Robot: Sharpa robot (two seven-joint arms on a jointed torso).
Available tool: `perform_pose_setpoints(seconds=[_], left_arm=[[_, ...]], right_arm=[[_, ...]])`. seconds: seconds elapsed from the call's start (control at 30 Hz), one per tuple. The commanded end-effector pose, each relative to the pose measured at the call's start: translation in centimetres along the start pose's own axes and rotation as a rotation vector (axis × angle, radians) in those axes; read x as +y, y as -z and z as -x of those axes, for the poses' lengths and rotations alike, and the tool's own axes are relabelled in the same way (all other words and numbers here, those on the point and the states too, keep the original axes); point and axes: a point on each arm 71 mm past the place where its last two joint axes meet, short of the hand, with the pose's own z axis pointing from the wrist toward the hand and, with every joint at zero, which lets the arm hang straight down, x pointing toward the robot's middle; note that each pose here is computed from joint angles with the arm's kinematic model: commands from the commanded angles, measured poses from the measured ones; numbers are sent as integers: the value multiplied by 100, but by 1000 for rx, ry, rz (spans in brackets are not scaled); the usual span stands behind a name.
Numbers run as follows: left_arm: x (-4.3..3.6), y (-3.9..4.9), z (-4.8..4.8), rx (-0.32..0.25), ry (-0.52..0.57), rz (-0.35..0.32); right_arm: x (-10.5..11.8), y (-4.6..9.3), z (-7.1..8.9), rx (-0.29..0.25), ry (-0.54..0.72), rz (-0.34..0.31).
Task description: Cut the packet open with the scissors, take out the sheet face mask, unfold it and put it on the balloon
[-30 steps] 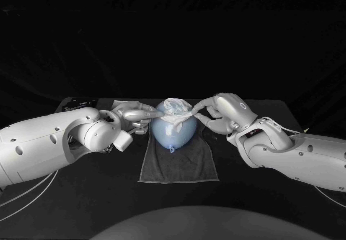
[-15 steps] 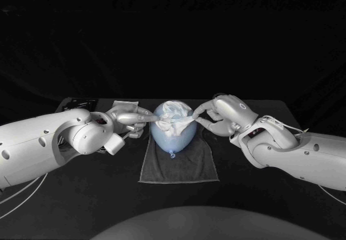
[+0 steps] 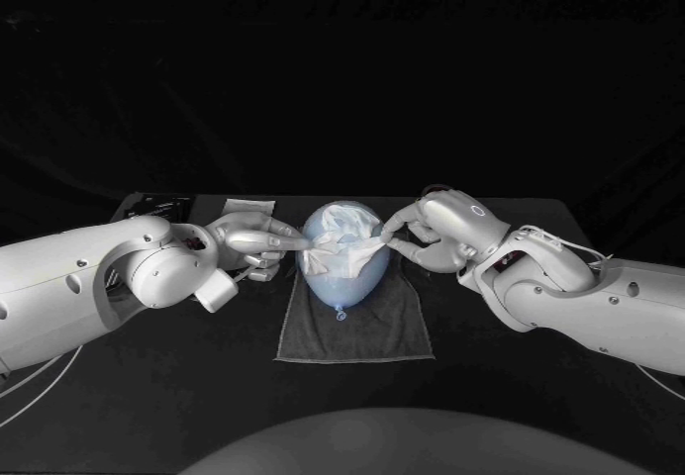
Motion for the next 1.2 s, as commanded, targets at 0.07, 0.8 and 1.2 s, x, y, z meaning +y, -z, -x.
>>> perform_pose_setpoints(seconds=[0.07,0.8,1.2], left_arm=[[-7,11,5,4,-11,-2],[55,61,113,-64,-165,37],[102,63,37,-1,-182,69]], right_arm=[[12,-4,-31,77,4,26],[78,26,-89,179,8,41],[46,45,-65,155,14,19]])
